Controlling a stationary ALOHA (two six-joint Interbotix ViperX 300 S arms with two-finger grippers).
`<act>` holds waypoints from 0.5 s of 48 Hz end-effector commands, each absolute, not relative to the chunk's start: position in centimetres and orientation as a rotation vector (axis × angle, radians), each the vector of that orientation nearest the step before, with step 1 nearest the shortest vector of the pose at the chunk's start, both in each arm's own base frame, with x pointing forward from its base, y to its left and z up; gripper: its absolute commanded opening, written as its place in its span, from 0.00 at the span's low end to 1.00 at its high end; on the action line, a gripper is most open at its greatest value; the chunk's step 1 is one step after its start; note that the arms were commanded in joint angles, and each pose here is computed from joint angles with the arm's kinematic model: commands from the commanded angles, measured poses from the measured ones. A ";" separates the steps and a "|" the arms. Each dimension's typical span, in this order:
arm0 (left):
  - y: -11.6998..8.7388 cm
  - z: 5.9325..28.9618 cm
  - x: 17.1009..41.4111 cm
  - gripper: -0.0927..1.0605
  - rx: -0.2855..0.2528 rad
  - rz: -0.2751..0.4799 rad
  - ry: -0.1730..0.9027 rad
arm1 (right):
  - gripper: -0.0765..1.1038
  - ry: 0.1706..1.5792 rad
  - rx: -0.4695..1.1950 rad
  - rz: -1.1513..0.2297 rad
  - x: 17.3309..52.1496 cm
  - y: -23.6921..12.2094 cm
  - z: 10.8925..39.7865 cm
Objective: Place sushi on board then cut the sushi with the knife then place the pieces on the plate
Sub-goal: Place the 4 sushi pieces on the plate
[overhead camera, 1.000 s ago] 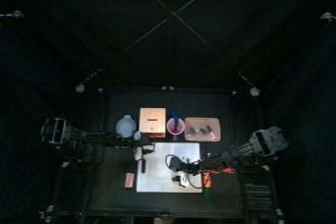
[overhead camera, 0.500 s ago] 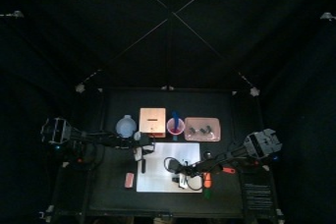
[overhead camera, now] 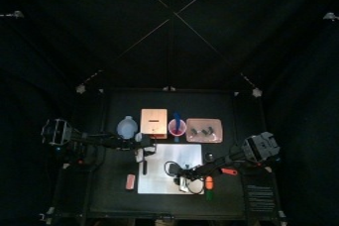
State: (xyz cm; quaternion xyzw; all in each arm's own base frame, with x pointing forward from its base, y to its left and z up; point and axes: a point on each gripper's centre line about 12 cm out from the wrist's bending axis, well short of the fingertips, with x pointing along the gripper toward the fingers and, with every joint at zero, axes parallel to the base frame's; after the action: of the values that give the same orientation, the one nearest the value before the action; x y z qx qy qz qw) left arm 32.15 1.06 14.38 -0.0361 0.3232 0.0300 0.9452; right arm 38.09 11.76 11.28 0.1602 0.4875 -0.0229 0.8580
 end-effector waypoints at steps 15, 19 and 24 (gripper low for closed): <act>1.0 15.0 32.5 0.75 -0.074 0.060 0.635 | 0.55 1.014 0.347 -0.271 33.3 3.0 17.7; 1.0 15.0 32.6 0.75 -0.074 0.059 0.634 | 0.55 0.997 0.373 -0.372 31.5 -0.6 18.8; 1.0 15.0 32.6 0.75 -0.074 0.060 0.634 | 0.55 0.969 0.405 -0.499 29.5 -5.0 19.3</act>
State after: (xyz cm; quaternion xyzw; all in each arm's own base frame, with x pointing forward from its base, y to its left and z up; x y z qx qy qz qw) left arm 32.15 1.01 14.38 -0.0358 0.3232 0.0293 0.9452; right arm 30.64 -2.24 17.61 0.1757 0.4873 -0.2011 0.8314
